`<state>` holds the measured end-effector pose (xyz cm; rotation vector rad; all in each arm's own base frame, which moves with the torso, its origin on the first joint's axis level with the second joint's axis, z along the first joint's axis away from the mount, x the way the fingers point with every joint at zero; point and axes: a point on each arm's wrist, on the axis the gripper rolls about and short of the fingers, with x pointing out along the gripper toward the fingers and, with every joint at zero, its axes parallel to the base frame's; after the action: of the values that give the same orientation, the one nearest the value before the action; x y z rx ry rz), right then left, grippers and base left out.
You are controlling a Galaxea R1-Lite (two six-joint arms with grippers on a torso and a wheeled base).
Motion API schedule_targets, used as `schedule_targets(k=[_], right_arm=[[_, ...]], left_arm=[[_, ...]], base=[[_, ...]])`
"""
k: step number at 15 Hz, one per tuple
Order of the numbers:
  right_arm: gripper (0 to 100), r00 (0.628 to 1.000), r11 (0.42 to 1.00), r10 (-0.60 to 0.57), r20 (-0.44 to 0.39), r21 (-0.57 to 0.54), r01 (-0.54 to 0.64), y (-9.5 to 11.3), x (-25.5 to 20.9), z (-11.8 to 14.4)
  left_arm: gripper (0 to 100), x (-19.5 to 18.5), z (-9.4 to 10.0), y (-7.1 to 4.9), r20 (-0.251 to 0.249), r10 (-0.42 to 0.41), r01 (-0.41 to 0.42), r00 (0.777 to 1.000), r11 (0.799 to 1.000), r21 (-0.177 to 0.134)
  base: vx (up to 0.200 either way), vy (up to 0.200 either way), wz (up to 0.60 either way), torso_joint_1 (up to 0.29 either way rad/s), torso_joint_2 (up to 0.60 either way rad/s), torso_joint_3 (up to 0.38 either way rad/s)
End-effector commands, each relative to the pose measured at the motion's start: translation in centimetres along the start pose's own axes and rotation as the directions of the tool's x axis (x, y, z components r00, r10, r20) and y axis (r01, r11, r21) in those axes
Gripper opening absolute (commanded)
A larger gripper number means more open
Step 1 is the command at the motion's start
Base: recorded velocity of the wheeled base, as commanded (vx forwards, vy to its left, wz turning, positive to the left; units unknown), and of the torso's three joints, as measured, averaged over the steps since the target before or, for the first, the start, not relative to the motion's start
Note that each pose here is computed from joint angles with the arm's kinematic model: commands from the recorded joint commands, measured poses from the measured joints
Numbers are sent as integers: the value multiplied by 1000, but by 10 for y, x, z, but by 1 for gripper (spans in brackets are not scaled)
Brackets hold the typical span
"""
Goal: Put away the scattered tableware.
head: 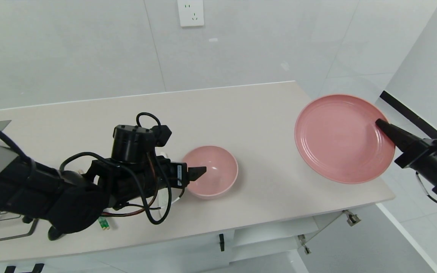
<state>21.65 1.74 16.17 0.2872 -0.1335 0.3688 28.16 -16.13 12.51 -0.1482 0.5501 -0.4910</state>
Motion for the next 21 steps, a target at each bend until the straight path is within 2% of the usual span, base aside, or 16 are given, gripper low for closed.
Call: schedule_targets(k=[1, 7, 10, 11, 15, 16, 19, 20, 21], right_arm=[[0, 1000, 1000, 1, 1, -2, -1, 0, 0, 0], [0, 1000, 1000, 0, -1, -3, 0, 0, 0, 0], [0, 1000, 1000, 0, -1, -3, 0, 0, 0, 0], [0, 1000, 1000, 0, -1, -3, 0, 0, 0, 0], [0, 1000, 1000, 1, 1, -5, -1, 0, 0, 0], [0, 1000, 1000, 0, -1, -4, 0, 0, 1, 0], [0, 1000, 1000, 0, -2, -5, 0, -1, 1, -1], [0, 1000, 1000, 0, -1, -6, 0, 0, 1, 0], [0, 1000, 1000, 1, 2, -7, -1, 0, 1, 0]], left_arm=[[100, 15, 0, 4, -10, 11, -11, 1000, 1000, -7], [100, 39, -2, 16, 9, 30, -30, 1000, 999, -24], [100, 40, -3, 16, 7, 29, -29, 1000, 999, -24], [0, 40, -2, 15, 8, 27, -27, 1000, 999, -24], [0, 36, 2, 14, 26, 24, -23, 999, 999, -22], [0, 28, 10, 12, 57, 16, -15, 998, 1000, -16], [0, -13, 39, -4, 191, -31, 31, 981, 1000, 4], [0, -22, 43, -6, 211, -40, 39, 977, 999, 12], [0, -52, 46, -10, 253, -62, 54, 965, 998, 40]], base=[[0, 0, 0, 0, 0, 0], [0, 0, 0, 0, 0, 0], [0, 0, 0, 0, 0, 0], [0, 0, 0, 0, 0, 0], [0, 0, 0, 0, 0, 0], [0, 0, 0, 0, 0, 0], [0, 0, 0, 0, 0, 0], [0, 0, 0, 0, 0, 0], [0, 0, 0, 0, 0, 0]])
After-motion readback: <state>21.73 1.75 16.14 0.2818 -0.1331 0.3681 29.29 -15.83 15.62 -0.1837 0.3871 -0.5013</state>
